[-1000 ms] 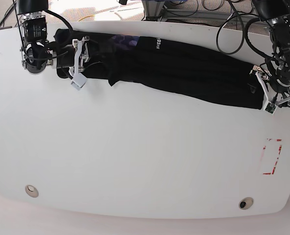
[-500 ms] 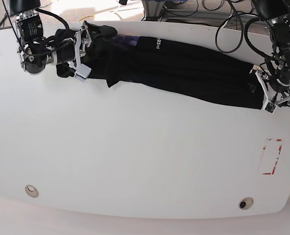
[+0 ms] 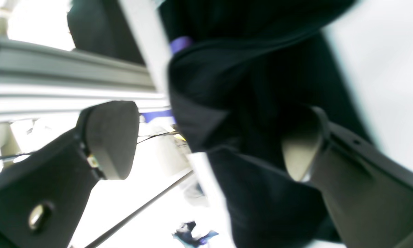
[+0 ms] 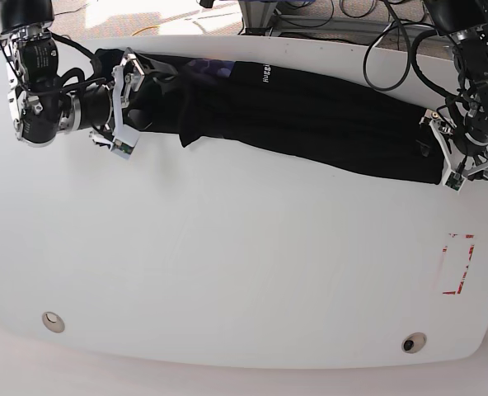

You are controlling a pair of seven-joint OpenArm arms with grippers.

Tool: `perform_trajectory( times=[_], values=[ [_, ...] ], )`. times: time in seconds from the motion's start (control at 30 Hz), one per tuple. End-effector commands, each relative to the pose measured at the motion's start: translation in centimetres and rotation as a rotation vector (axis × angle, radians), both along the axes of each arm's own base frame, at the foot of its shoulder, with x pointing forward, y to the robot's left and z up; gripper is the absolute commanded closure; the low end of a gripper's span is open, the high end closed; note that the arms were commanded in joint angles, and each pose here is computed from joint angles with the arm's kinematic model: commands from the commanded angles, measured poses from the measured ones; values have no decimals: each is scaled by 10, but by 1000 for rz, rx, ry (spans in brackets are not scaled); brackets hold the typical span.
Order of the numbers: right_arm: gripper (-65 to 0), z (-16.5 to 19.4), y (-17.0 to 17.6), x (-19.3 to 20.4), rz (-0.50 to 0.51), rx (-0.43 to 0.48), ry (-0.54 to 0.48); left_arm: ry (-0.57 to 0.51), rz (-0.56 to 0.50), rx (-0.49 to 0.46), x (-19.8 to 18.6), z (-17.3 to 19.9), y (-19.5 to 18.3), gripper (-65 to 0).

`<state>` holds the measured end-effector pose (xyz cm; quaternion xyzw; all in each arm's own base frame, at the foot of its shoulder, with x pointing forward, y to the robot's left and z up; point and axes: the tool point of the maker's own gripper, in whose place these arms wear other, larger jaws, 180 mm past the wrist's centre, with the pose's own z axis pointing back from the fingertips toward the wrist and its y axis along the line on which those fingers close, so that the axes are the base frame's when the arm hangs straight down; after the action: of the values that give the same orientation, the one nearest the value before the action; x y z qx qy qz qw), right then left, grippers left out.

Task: Layout the t-shirt on the table in an organized manner, then fold the t-shirt properly
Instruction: 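Grasp the bunched shirt end with the right gripper and tuck it inward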

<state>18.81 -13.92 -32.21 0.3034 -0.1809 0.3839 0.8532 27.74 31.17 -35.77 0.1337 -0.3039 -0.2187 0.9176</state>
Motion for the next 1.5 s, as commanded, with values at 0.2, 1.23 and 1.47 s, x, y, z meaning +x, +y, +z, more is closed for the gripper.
perform_trajectory(
  times=[0.2, 1.23, 1.47],
  values=[
    [-465, 23, -8, 45, -121, 11, -173, -39, -2, 16, 8, 13, 5, -650],
    [-22, -27, 40, -9, -81, -37, -99, -41, -2, 16, 8, 14, 4, -650],
    [-22, -27, 53, -41, 4, 12, -15, -43, -2, 16, 9, 14, 4, -650]
  ],
)
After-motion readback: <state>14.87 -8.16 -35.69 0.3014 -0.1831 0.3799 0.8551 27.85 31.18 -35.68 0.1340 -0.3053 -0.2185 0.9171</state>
